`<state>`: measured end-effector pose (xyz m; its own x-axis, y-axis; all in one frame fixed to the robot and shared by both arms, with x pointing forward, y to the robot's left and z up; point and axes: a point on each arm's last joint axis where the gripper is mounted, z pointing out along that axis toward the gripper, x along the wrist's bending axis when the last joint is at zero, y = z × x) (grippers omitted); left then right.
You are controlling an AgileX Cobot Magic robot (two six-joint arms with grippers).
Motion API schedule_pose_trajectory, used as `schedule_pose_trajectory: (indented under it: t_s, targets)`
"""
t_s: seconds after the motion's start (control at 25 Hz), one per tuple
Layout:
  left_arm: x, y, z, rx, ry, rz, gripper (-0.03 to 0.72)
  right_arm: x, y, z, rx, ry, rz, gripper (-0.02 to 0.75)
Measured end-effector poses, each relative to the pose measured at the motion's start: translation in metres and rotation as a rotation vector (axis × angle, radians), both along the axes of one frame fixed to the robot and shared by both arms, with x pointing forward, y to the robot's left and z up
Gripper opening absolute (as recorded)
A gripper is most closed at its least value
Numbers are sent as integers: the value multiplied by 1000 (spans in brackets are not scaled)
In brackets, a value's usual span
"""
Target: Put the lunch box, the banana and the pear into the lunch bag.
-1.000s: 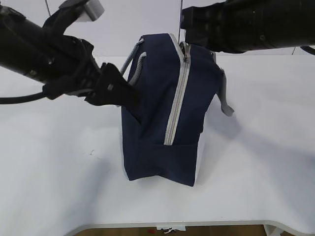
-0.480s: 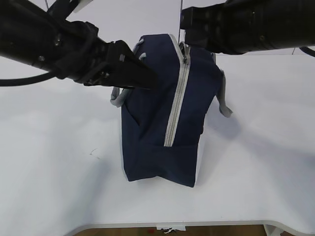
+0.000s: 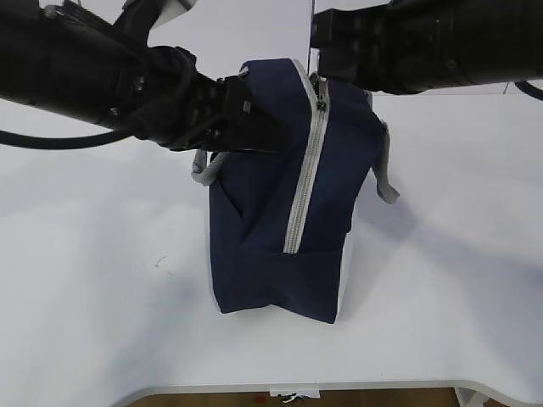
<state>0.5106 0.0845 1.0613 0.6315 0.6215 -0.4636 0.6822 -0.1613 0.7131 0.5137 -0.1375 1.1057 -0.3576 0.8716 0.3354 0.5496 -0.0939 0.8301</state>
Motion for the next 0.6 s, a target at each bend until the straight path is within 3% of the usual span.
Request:
schedule_pose_trajectory:
  t_s: [0.12,0.2,0.24,0.28,0.52,0.56,0.6]
  targets:
    - [3,0,-3,5,-6,22,312,0,0,0,0,0,0,1]
    - [3,0,-3,12,-10,19,165,0,0,0,1,0,0,1]
    - [3,0,-3,12,-10,19,165,0,0,0,1,3,0,1]
    - [4,1,-4,31,-25,15,46,0,0,0,0,5,0,1]
    - [0,1,-1,73,-47,-52,0,-1,0,-1,-5,16,3,1]
    - [3,3,6,165,-139,-108,-2,-1,0,-1,-5,16,3,1]
    - [3,4,10,201,-166,-145,-2,-1,0,-1,-4,19,3,1]
